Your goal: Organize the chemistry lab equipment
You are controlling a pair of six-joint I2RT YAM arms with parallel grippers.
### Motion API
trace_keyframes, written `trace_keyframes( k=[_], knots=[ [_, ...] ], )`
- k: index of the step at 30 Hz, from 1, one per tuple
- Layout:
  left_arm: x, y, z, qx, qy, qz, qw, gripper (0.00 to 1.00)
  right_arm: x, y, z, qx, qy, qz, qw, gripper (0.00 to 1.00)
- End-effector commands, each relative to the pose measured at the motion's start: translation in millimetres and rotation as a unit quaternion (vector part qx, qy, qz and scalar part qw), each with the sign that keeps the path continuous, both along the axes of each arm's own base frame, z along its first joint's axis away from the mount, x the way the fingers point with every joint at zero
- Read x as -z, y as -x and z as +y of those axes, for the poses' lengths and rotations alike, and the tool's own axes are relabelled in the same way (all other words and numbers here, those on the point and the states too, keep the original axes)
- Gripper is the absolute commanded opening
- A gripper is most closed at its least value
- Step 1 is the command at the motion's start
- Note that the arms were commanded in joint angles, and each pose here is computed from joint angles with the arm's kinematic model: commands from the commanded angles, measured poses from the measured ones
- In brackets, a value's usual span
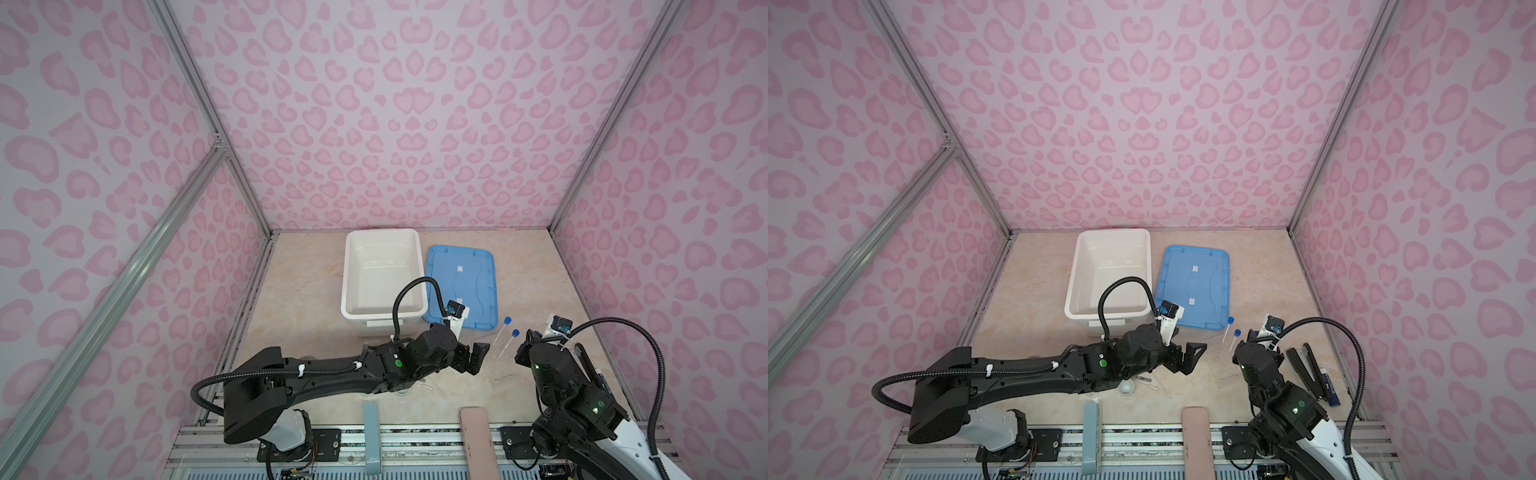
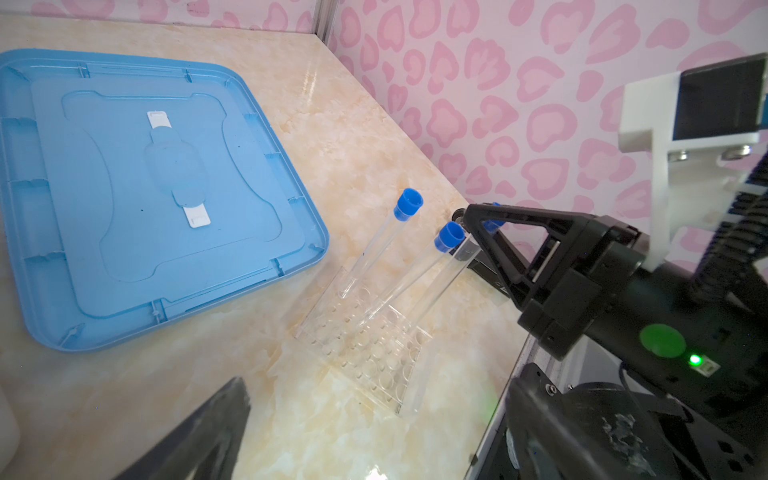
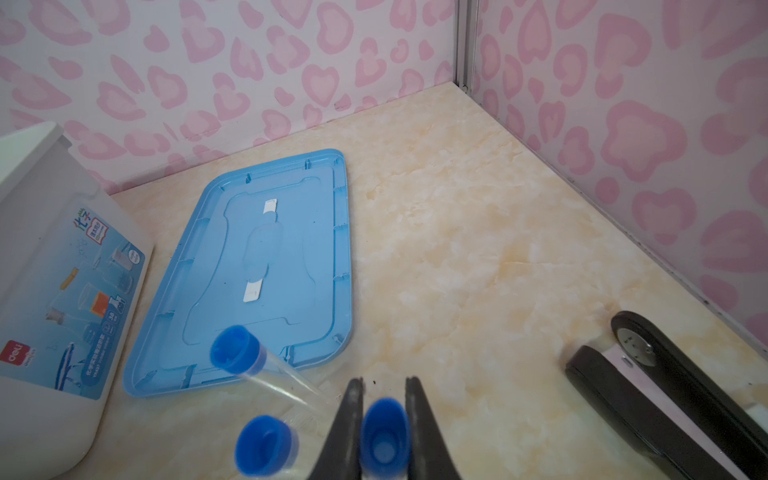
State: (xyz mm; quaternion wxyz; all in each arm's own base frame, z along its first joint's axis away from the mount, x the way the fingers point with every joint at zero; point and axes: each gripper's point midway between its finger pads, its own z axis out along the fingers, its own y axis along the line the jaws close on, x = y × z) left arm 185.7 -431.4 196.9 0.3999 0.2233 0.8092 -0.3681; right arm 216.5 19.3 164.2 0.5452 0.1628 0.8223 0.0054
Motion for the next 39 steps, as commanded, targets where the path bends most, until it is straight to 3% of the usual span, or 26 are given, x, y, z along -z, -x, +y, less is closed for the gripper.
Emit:
trace_keyframes(
  k=[1,24,27,33,39],
  knots=[
    [-5,-3,-3,-0.004,0.015,-0.007,1.000,0.97,7,2,1,0.001,0.010,0.008,1.000,0.12],
    [-2,-3,-1,-0.006,0.009,-0.005,1.000,0.97,3,0,18,-0.016,0.076,-0.025,0.997,0.14],
    [-3,-3,-1,-0.006,0.009,-0.005,1.000,0.97,2,1,18,-0.016,0.073,-0.026,0.997,0.22],
    [-11,-3,-1,-0.005,0.015,-0.009,1.000,0.97,-8,4,14,-0.018,0.059,-0.038,0.997,0.50],
    [-23,-2,1,-0.005,0.022,-0.015,1.000,0.97,-37,7,7,-0.007,0.045,-0.060,0.997,0.63]
  ],
)
